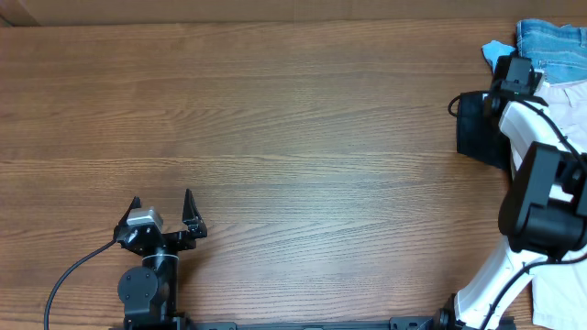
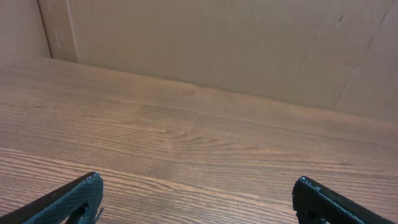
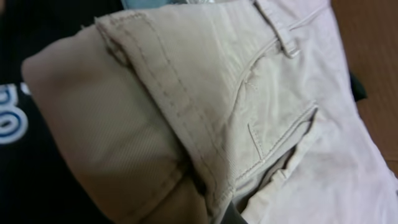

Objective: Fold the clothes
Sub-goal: 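Grasp the beige trousers waistband with the right gripper, then drag the beige trousers left onto the open table and release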

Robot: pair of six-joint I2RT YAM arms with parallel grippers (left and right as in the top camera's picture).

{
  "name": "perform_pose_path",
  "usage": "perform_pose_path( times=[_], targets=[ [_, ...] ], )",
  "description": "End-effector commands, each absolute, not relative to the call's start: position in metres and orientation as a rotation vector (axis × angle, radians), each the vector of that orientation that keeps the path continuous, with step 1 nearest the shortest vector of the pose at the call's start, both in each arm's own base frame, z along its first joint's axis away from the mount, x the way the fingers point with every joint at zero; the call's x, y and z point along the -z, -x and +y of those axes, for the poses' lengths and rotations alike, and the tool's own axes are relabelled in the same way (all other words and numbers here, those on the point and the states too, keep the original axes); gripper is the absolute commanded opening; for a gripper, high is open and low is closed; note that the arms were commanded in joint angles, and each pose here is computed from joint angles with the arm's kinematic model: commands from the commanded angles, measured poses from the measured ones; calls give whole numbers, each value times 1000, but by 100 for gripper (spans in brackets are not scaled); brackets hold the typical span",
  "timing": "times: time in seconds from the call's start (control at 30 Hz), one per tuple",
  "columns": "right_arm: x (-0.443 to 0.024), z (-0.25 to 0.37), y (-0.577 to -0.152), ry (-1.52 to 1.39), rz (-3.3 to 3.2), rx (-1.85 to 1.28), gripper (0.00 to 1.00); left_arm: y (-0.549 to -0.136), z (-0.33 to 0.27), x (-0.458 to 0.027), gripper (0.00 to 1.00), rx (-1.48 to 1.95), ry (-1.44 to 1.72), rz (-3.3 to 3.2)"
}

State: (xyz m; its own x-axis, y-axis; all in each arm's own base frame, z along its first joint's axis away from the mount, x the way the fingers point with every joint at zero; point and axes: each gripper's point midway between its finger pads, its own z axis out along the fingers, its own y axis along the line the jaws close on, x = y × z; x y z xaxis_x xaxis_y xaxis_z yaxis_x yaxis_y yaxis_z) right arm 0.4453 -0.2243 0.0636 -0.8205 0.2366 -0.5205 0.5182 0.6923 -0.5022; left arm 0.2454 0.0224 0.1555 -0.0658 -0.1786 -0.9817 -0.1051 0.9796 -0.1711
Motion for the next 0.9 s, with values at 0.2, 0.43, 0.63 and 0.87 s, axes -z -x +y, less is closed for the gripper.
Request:
perform_pose_path(
  times=[0.2,0.43,0.63,0.87],
  targets=[
    [-188,-187,-474,-593,2205,757,4,-245,24,-156,100,35,207,1634],
    [-194,-123,-493,-441,2218,650,4,-245,25,-156,100,35,207,1633],
    [-183,-11,-517,-277,2261,228,4,-245,24,-156,100,35,207,1634],
    [-179,125,-515,-149,2276,-206,4,-245,25,-156,100,35,207,1633]
  ],
)
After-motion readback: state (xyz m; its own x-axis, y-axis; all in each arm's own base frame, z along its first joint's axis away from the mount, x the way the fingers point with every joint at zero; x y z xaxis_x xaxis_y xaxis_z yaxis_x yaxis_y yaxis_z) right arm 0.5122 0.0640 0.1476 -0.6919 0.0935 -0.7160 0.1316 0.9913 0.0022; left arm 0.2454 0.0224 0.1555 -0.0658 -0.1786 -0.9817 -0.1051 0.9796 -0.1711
